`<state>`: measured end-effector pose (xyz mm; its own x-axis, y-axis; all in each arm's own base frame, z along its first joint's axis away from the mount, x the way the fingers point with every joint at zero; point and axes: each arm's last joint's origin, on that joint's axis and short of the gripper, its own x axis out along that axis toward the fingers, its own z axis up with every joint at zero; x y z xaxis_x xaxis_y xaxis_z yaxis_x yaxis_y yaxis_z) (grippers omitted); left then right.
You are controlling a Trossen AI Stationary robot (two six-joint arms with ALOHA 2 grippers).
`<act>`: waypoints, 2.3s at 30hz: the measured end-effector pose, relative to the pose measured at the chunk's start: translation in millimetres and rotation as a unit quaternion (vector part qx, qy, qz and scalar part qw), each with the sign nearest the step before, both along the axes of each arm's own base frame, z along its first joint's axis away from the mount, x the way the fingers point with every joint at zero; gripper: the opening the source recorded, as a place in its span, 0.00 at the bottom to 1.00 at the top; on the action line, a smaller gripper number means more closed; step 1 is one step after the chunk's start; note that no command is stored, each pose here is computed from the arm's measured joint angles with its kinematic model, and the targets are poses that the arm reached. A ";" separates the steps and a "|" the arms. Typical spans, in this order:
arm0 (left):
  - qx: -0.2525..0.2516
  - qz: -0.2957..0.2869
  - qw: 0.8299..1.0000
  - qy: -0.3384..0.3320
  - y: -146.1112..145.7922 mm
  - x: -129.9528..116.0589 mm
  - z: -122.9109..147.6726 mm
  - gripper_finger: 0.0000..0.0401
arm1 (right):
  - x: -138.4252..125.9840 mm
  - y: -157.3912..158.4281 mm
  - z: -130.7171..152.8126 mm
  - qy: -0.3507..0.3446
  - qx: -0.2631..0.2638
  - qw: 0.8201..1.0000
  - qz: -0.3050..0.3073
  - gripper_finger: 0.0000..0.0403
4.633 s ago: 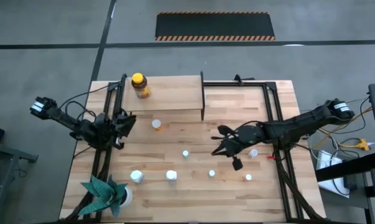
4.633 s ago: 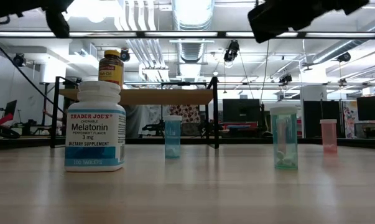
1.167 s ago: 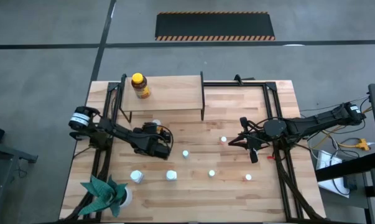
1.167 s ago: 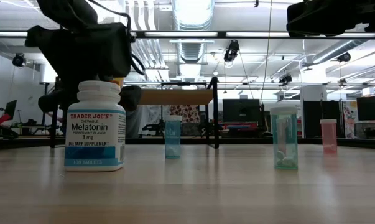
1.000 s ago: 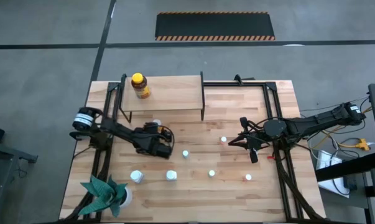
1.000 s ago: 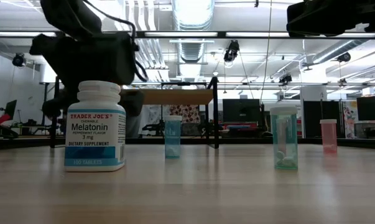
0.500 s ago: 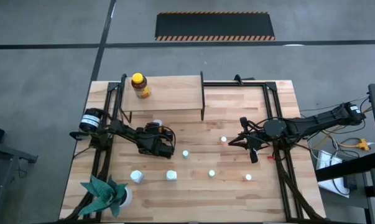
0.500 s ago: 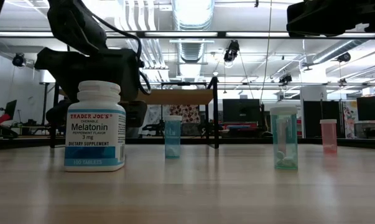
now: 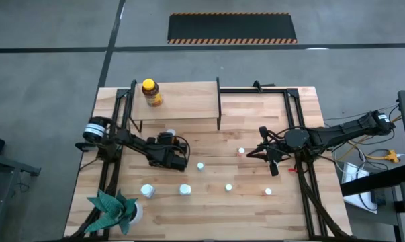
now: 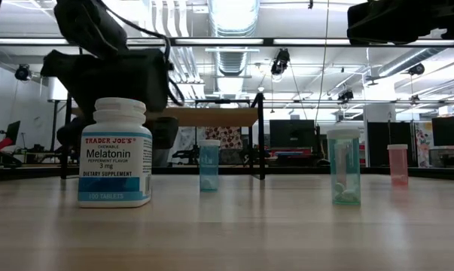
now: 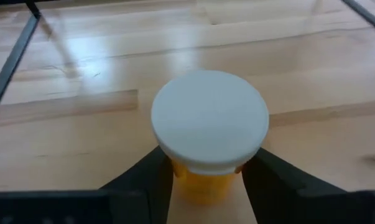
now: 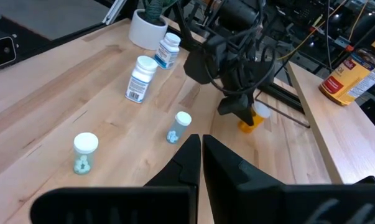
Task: Pick and place medicine bottles onto shelf by color
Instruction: Put the orange pill bottle on the shelf
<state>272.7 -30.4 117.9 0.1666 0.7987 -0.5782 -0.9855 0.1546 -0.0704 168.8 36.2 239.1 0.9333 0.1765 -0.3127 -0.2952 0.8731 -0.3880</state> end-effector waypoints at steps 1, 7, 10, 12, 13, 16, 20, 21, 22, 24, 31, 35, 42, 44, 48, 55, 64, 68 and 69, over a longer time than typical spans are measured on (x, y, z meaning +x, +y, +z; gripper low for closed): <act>-0.003 -0.004 1.000 0.000 -1.1 -0.3 1.9 0.37 | 0.0 0.0 -0.2 0.001 0.000 1.000 0.000 0.02; -0.018 -0.020 1.000 -0.011 -5.8 -2.3 13.2 0.37 | -0.4 -0.1 -1.2 0.006 -0.002 1.000 0.000 0.02; -0.026 -0.039 0.999 -0.005 -9.7 -3.0 19.0 0.37 | -0.4 -0.1 -1.3 0.006 -0.002 1.000 0.000 0.02; -0.035 -0.068 0.997 0.011 -13.7 -1.1 25.4 0.37 | -0.4 -0.1 -1.3 0.006 -0.003 1.000 0.000 0.02; -0.037 -0.092 0.995 0.028 -16.0 0.1 29.1 0.37 | -0.4 -0.2 -1.3 0.006 -0.004 1.000 0.000 0.02; -0.049 -0.207 0.972 0.103 -27.7 4.9 44.2 0.37 | -0.4 -0.1 -1.3 0.006 -0.005 1.000 0.001 0.02; -0.015 -0.338 0.932 0.132 -48.3 17.5 74.3 0.37 | -0.4 -0.2 -1.5 0.006 -0.006 1.000 0.001 0.02; 0.004 -0.354 0.927 0.127 -51.0 20.8 83.5 0.37 | -0.4 -0.1 -1.4 0.006 -0.006 1.000 0.001 0.02; 0.025 -0.363 0.925 0.112 -52.5 24.3 93.9 0.37 | -0.4 -0.1 -1.4 0.006 -0.006 1.000 0.001 0.02; 0.068 -0.357 0.927 0.091 -50.6 27.3 111.5 0.37 | -0.4 -0.2 -1.5 0.006 -0.006 1.000 0.001 0.02; 0.214 -0.220 0.949 0.069 -23.2 23.3 140.7 0.37 | -0.4 -0.2 -1.6 0.006 -0.006 1.000 0.001 0.02; 0.248 -0.104 0.962 0.051 6.0 21.7 138.9 0.37 | -0.4 -0.2 -1.6 0.006 -0.006 1.000 0.001 0.02; 0.193 -0.074 0.978 0.021 57.7 40.0 132.0 0.37 | -0.4 -0.2 -1.5 0.006 -0.006 1.000 0.001 0.02; 0.186 -0.089 0.978 0.012 68.2 46.7 136.0 0.37 | -0.4 -0.2 -1.5 0.006 -0.006 1.000 0.001 0.02; 0.188 -0.112 0.976 -0.017 85.3 54.3 145.8 0.37 | -0.4 -0.2 -1.5 0.006 -0.006 1.000 0.001 0.02; 0.160 -0.178 0.968 -0.077 103.1 65.1 145.8 0.37 | -0.4 -0.1 -1.5 0.006 -0.006 1.000 0.001 0.02; 0.156 -0.191 0.968 -0.049 105.1 76.4 126.4 0.37 | -0.4 -0.1 -1.5 0.006 -0.006 1.000 0.001 0.02; 0.156 -0.191 0.968 -0.047 105.1 76.0 126.8 0.37 | -0.4 -0.1 -1.5 0.006 -0.006 1.000 0.001 0.02; 0.155 -0.191 0.968 -0.046 105.1 75.8 126.4 0.37 | -0.4 -0.1 -1.5 0.006 -0.006 1.000 0.001 0.02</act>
